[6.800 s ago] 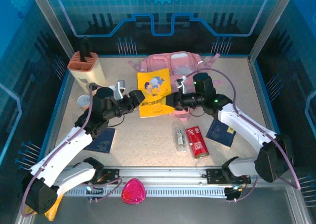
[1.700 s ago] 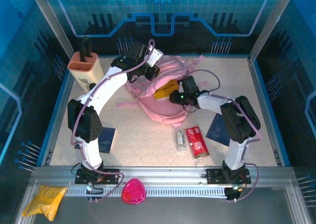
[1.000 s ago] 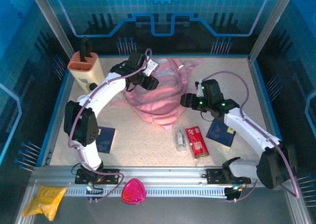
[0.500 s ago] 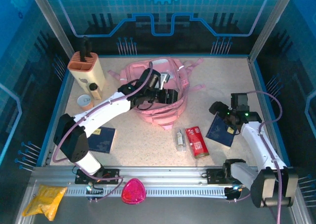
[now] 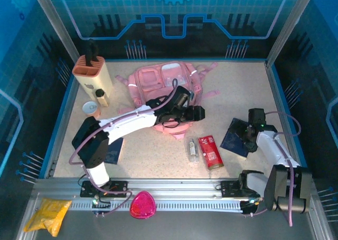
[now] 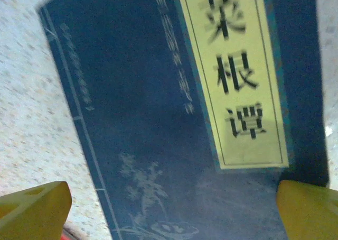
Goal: Pack the student bag
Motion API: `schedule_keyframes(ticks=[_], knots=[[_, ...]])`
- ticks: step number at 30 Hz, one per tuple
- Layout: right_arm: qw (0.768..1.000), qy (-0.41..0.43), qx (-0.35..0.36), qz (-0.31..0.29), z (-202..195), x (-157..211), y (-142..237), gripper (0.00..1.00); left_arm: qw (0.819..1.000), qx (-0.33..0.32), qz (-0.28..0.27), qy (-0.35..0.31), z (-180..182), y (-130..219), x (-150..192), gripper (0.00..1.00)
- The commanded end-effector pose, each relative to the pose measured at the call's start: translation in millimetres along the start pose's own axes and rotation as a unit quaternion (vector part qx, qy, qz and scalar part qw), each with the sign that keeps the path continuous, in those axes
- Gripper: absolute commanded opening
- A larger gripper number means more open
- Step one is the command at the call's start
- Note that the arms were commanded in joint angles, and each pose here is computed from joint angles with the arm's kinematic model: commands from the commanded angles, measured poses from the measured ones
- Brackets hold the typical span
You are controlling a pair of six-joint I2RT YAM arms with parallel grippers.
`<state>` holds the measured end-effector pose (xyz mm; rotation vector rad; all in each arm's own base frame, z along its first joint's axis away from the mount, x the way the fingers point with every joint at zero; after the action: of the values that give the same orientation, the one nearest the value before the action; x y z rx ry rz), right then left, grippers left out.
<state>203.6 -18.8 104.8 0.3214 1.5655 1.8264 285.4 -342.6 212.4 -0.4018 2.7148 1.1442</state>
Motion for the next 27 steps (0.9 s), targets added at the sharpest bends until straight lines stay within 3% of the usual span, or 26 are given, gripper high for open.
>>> schedule_keyframes(ticks=[1, 6, 9, 15, 21, 27], knots=[[0.999, -0.015, -0.034, 0.0, 2.1, 1.6, -8.3, 1.0, 1.0, 0.018, -0.008, 0.014, -20.0, -7.8, -3.0, 0.69], [0.997, -0.014, -0.076, 0.031, 17.6, -4.7, -17.5, 1.0, 1.0, 0.019, 0.01, 0.023, -29.4, -29.9, -3.4, 0.67], [0.989, 0.004, -0.145, 0.029, 39.5, -14.3, -20.1, 1.0, 1.0, 0.007, 0.011, 0.018, -31.4, -39.8, -3.7, 0.65], [0.976, 0.037, -0.211, 0.05, 75.2, -33.0, -24.8, 0.96, 1.0, -0.006, 0.01, 0.028, -27.4, -60.6, -7.8, 0.58], [0.983, 0.033, -0.178, 0.029, 54.3, -35.8, -12.2, 0.96, 1.0, -0.016, 0.003, 0.024, -23.1, -77.4, -11.2, 0.5], [0.988, 0.008, -0.148, 0.043, 29.4, -35.2, -16.6, 0.83, 0.998, -0.037, 0.015, 0.056, -7.4, -103.6, -6.7, 0.39]])
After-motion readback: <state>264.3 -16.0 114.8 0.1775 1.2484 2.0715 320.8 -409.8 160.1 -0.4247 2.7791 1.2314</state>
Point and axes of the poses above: each hand's point on the last joint's axis, 136 mm out from that joint toward the fingers, its own y axis back along the fingers, its own z axis along the line the jaws close on, x = y × z, the point moved 7 cm from there along y, back along the fingers, and after that the axes turned 7 degrees about y, right-handed, at the moved point
